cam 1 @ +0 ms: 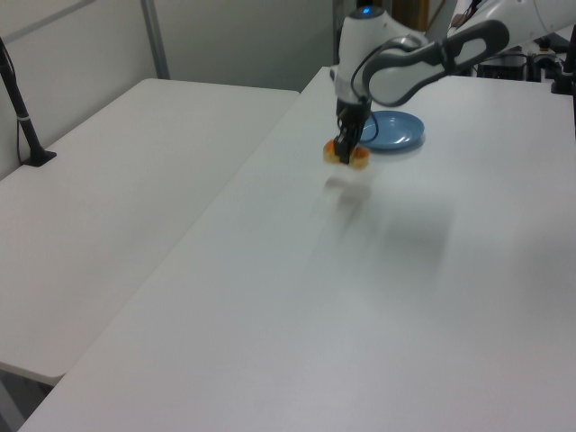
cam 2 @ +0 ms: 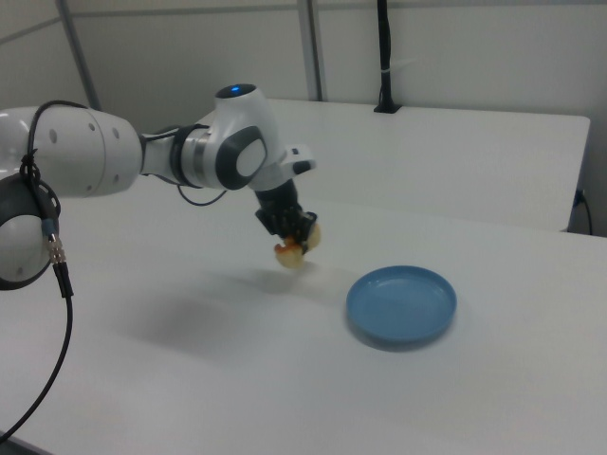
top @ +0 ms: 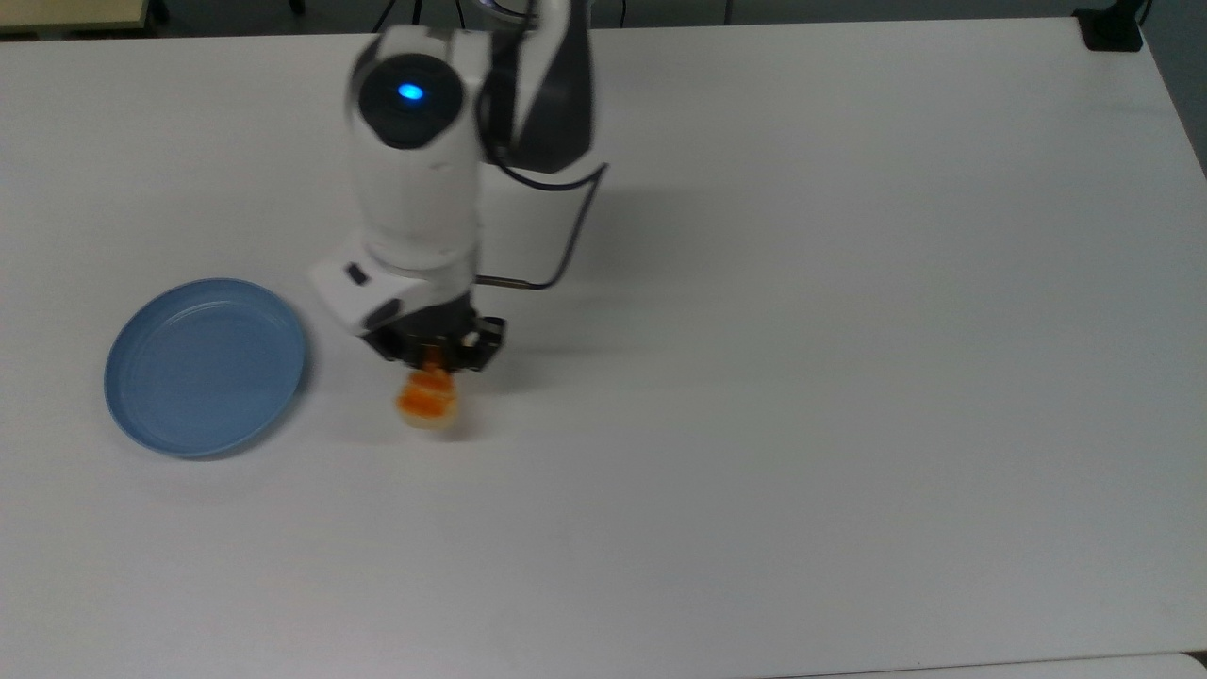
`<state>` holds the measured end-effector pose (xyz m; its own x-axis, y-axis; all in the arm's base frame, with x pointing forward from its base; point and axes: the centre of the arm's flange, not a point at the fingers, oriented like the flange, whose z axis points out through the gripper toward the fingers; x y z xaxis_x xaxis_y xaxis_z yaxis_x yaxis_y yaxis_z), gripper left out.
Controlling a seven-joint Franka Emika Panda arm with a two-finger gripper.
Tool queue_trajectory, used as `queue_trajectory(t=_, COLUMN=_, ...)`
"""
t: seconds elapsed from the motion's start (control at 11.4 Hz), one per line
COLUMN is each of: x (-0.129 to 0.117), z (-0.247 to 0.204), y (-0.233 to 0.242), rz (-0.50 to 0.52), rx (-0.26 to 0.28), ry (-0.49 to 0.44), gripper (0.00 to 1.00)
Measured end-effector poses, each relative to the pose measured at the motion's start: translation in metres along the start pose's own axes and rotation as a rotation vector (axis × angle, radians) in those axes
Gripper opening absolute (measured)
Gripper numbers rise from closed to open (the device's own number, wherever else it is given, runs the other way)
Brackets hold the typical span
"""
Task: Put the bread onto the plate
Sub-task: 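Lift the held bread roll and carry it over the blue plate, then lower the bread roll onto the plate and open the gripper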
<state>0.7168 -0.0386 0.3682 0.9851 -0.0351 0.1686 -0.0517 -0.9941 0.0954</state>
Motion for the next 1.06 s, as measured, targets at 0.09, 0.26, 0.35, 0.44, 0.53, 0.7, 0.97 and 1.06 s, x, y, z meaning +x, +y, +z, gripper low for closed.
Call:
queue_trajectory(t=0.09, x=0.001, z=-0.006, y=0.035, rz=-0.016, rx=-0.011, ry=0.01, gripper=0.24)
queue_trajectory(t=0.26, x=-0.004, z=-0.008, y=0.11, rz=-0.072, rx=-0.034, ry=0.012, gripper=0.26)
queue_trajectory(t=0.35, x=-0.01, z=-0.005, y=0.143, rz=-0.11, rx=-0.042, ry=0.004, gripper=0.28)
queue_trajectory(t=0.44, x=-0.017, z=-0.001, y=0.17, rz=-0.153, rx=-0.047, ry=-0.006, gripper=0.29)
queue_trajectory(t=0.53, x=-0.023, z=0.006, y=0.188, rz=-0.186, rx=-0.049, ry=-0.018, gripper=0.3)
queue_trajectory(t=0.7, x=-0.024, z=0.027, y=0.206, rz=-0.205, rx=-0.063, ry=0.009, gripper=0.36)
queue_trajectory(t=0.97, x=-0.024, z=0.063, y=0.208, rz=-0.207, rx=-0.073, ry=0.033, gripper=0.6)
queue_trajectory(t=1.06, x=-0.024, z=0.066, y=0.208, rz=-0.208, rx=-0.072, ry=0.031, gripper=0.75)
